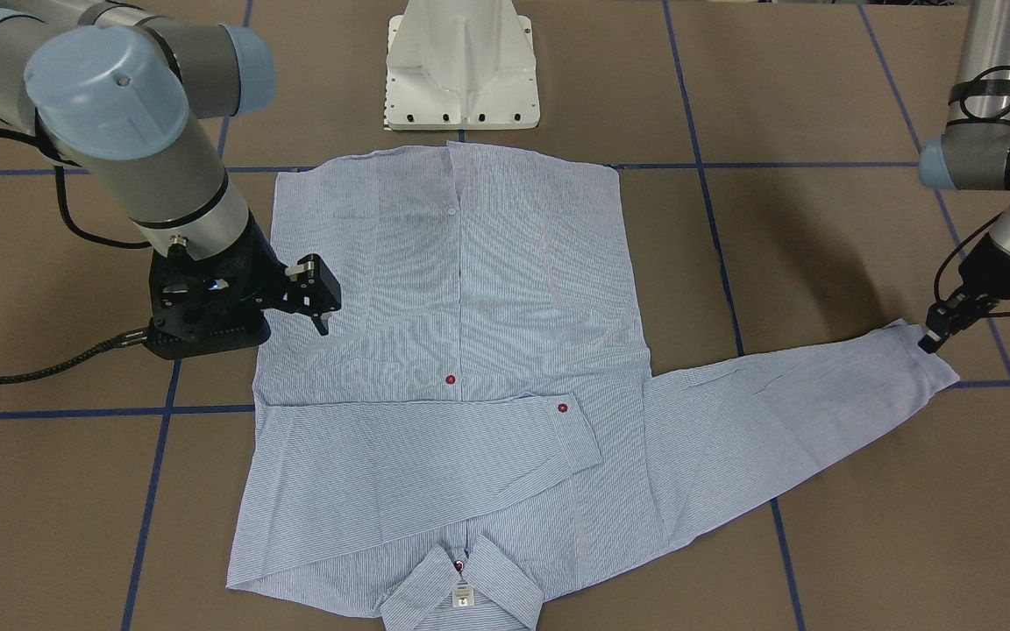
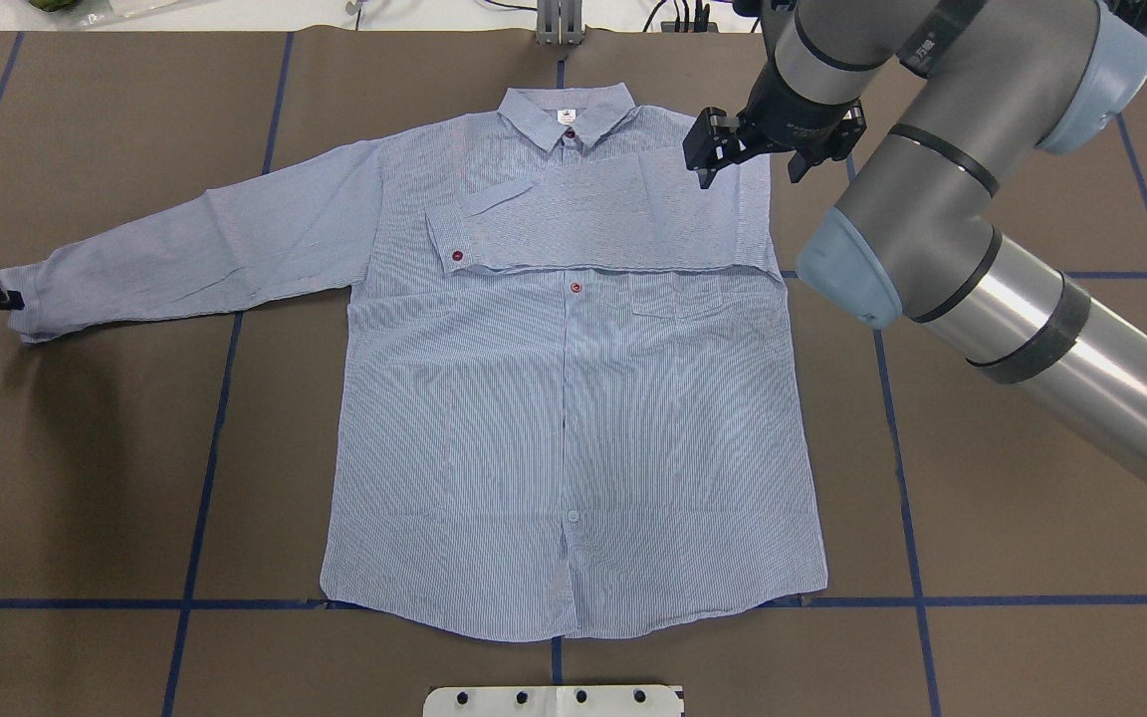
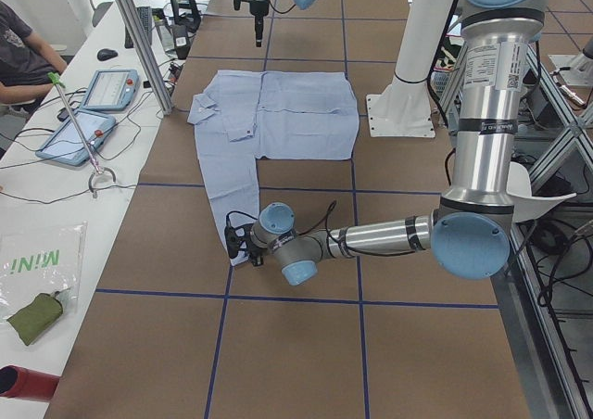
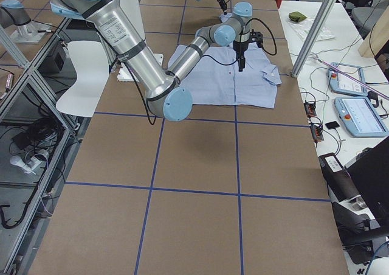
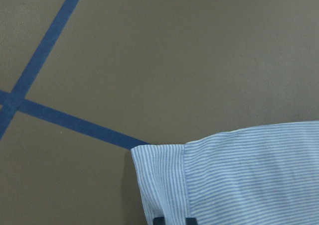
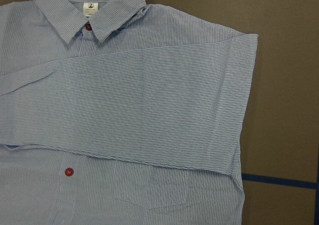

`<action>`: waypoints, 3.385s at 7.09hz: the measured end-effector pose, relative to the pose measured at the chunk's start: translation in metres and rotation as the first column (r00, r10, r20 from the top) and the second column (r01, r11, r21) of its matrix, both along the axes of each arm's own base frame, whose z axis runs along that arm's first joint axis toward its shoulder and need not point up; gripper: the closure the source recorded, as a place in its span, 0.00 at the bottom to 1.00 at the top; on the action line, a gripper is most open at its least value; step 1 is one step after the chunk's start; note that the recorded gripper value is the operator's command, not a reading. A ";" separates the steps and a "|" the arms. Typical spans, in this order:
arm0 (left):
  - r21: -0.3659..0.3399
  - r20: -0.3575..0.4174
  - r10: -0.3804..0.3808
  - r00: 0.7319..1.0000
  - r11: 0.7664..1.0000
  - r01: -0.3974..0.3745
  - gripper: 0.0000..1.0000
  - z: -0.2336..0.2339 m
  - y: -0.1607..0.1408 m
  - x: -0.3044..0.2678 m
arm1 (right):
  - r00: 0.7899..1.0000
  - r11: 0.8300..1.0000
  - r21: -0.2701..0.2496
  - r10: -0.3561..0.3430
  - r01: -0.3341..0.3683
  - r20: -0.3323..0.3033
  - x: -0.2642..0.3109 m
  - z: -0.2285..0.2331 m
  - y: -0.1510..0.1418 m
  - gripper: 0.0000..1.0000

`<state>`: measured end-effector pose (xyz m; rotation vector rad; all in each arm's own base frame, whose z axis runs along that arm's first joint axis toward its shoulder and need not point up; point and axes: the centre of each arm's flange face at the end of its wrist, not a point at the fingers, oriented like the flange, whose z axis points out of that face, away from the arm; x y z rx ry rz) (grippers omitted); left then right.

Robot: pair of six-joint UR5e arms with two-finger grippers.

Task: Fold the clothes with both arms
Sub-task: 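Lift the other sleeve cuff with the left gripper while right arm withdraws, then fold the held sleeve across the shirt front with the left gripper, release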

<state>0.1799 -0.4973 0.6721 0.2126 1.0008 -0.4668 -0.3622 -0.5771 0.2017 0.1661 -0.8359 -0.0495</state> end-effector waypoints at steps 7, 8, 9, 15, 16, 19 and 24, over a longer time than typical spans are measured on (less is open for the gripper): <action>-0.032 -0.018 0.030 0.999 0.999 -0.030 1.00 -0.272 -0.074 0.047 | 0.991 0.995 0.049 -0.085 0.090 -0.100 0.078 0.113 0.022 0.00; -0.041 -0.045 0.022 0.999 0.999 -0.024 1.00 -0.328 -0.088 0.066 | 0.988 0.992 0.059 -0.103 0.111 -0.119 0.100 0.136 0.028 0.00; -0.055 -0.088 0.016 0.996 0.998 -0.021 1.00 -0.375 -0.096 0.093 | 0.984 0.989 0.061 -0.123 0.132 -0.127 0.123 0.158 0.035 0.00; -0.082 -0.313 0.005 0.950 0.996 -0.032 1.00 -0.625 -0.135 0.211 | 0.971 0.977 0.053 -0.200 0.208 -0.129 0.217 0.242 0.055 0.00; -0.079 -0.331 0.010 0.943 0.996 -0.039 1.00 -0.639 -0.131 0.217 | 0.971 0.977 0.049 -0.201 0.208 -0.129 0.219 0.245 0.056 0.00; -0.079 -0.340 0.031 0.940 0.995 -0.061 1.00 -0.638 -0.111 0.263 | 0.971 0.977 0.048 -0.200 0.208 -0.129 0.220 0.246 0.056 0.00; -0.011 -0.341 -0.032 0.939 0.999 0.030 0.72 -0.583 -0.080 0.451 | 0.972 0.978 0.041 -0.198 0.205 -0.130 0.219 0.247 0.055 0.00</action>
